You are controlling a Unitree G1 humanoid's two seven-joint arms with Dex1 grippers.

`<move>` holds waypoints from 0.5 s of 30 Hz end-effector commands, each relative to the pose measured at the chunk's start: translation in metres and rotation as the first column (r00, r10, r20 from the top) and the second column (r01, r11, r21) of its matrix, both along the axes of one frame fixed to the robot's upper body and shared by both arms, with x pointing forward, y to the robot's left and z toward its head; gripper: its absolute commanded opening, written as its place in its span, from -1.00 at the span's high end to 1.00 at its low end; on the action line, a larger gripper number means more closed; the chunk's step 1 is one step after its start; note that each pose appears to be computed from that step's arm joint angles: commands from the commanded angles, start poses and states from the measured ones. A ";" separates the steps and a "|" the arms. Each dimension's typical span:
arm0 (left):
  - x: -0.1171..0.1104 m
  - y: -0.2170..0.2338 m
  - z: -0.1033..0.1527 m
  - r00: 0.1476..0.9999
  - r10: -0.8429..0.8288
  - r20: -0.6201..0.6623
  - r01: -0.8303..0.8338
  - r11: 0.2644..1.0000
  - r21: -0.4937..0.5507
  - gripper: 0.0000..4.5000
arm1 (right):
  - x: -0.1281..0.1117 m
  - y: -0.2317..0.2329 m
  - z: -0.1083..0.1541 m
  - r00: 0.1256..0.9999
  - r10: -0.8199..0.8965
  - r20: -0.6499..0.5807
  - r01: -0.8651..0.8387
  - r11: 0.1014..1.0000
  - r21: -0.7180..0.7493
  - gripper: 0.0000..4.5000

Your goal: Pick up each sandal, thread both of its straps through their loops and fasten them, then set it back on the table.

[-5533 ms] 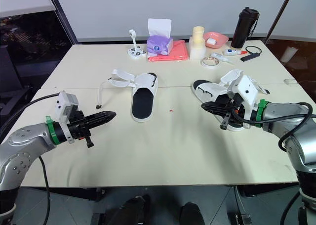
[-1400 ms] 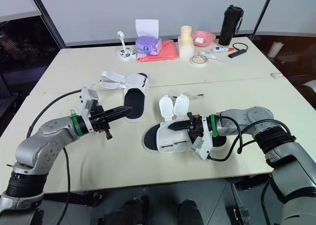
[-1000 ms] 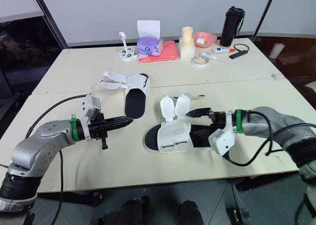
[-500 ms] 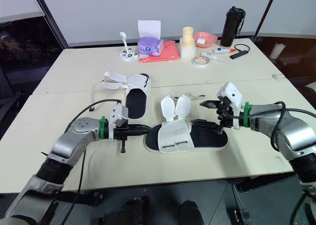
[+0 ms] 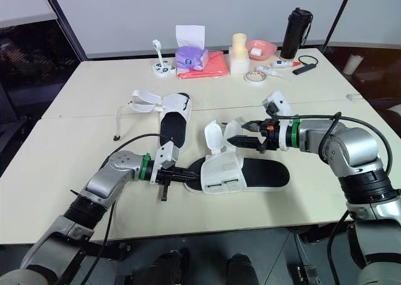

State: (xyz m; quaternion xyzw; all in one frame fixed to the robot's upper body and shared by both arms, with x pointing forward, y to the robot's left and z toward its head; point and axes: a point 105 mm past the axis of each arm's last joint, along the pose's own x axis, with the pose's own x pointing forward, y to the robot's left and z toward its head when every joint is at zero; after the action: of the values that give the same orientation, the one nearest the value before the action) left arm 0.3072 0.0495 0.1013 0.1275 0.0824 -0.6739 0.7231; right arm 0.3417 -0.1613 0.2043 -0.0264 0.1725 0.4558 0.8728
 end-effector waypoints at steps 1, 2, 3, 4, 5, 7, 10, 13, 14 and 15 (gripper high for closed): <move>0.003 -0.011 0.002 1.000 0.008 0.027 -0.007 1.000 -0.029 1.00 | -0.005 0.002 0.020 1.000 0.012 0.014 -0.013 0.998 0.056 -0.97; 0.003 -0.013 0.002 1.000 0.010 0.024 -0.009 0.999 -0.035 1.00 | -0.006 0.002 0.020 1.000 0.014 0.002 -0.014 0.998 0.064 -0.97; 0.004 -0.015 0.001 1.000 0.015 0.020 -0.014 0.999 -0.044 1.00 | -0.007 0.003 0.020 1.000 0.016 -0.013 -0.015 0.997 0.078 -0.97; 0.005 -0.016 0.000 1.000 0.019 0.017 -0.018 0.999 -0.050 1.00 | -0.007 0.004 0.020 1.000 0.017 -0.024 -0.014 0.996 0.087 -0.97; 0.004 -0.017 -0.002 1.000 0.012 0.008 -0.012 0.999 -0.052 1.00 | -0.008 0.005 0.018 0.999 0.016 -0.046 -0.012 0.996 0.094 -0.97; 0.003 -0.018 -0.008 1.000 0.013 -0.006 -0.014 0.999 -0.052 1.00 | -0.009 0.006 0.013 0.997 0.024 -0.074 -0.017 0.996 0.092 -0.97; 0.004 -0.018 -0.016 1.000 0.028 -0.015 -0.028 0.999 -0.046 1.00 | -0.003 0.005 0.003 0.992 -0.006 -0.128 0.021 0.993 0.114 -0.97; 0.006 -0.017 -0.020 0.999 0.042 -0.020 -0.043 0.998 -0.043 1.00 | 0.007 0.001 -0.003 0.982 -0.052 -0.184 0.080 0.985 0.151 -0.97; 0.006 -0.017 -0.020 0.999 0.044 -0.021 -0.045 0.998 -0.043 1.00 | 0.012 -0.001 -0.003 0.978 -0.069 -0.195 0.102 0.981 0.164 -0.97; 0.006 -0.017 -0.021 0.999 0.046 -0.022 -0.047 0.998 -0.044 1.00 | 0.015 -0.003 -0.003 0.976 -0.083 -0.201 0.119 0.977 0.177 -0.97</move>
State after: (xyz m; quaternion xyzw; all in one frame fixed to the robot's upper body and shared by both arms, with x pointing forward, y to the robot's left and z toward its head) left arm 0.3120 0.0298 0.0904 0.1005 0.0591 -0.6687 0.7344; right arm 0.3500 -0.1574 0.1821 0.1024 0.2461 0.4346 0.8603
